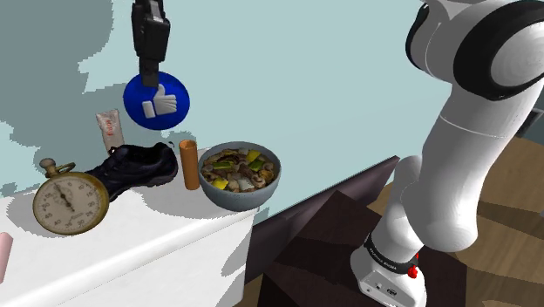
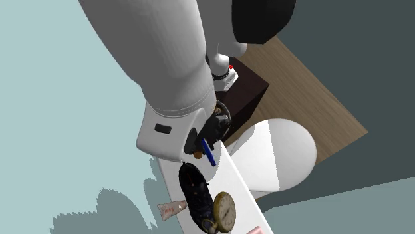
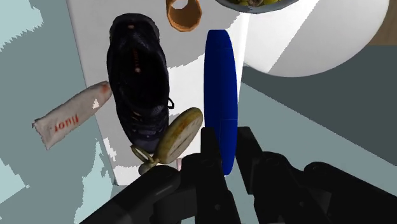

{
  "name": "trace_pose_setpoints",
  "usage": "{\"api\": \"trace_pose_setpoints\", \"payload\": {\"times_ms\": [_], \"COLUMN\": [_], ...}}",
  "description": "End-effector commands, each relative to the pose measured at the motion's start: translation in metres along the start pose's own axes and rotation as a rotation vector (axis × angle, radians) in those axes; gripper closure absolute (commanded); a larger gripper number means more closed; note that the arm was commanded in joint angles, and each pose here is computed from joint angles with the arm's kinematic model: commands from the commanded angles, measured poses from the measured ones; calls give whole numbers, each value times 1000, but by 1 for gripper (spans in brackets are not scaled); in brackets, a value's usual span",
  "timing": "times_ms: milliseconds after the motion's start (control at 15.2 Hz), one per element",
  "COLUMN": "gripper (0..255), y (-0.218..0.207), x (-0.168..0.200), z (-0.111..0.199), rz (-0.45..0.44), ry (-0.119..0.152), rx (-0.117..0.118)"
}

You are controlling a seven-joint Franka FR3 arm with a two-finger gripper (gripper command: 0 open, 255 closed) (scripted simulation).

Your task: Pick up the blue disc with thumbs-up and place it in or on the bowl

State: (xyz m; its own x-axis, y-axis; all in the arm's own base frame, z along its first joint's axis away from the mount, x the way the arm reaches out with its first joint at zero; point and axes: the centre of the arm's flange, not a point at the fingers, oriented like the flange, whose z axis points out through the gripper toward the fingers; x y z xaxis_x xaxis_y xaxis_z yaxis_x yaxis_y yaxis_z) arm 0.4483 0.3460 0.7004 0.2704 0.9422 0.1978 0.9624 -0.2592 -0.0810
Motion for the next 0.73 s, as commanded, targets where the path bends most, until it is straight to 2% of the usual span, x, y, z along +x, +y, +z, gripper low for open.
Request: {"api": "trace_pose_setpoints", "payload": {"times_ms": [0,660], "gripper": [255,255], "y": [-12,-70], "x": [-20,-120], "z": [-9,-57], "rz": [0,0], "ry": [0,0], "rx": [0,0]}}
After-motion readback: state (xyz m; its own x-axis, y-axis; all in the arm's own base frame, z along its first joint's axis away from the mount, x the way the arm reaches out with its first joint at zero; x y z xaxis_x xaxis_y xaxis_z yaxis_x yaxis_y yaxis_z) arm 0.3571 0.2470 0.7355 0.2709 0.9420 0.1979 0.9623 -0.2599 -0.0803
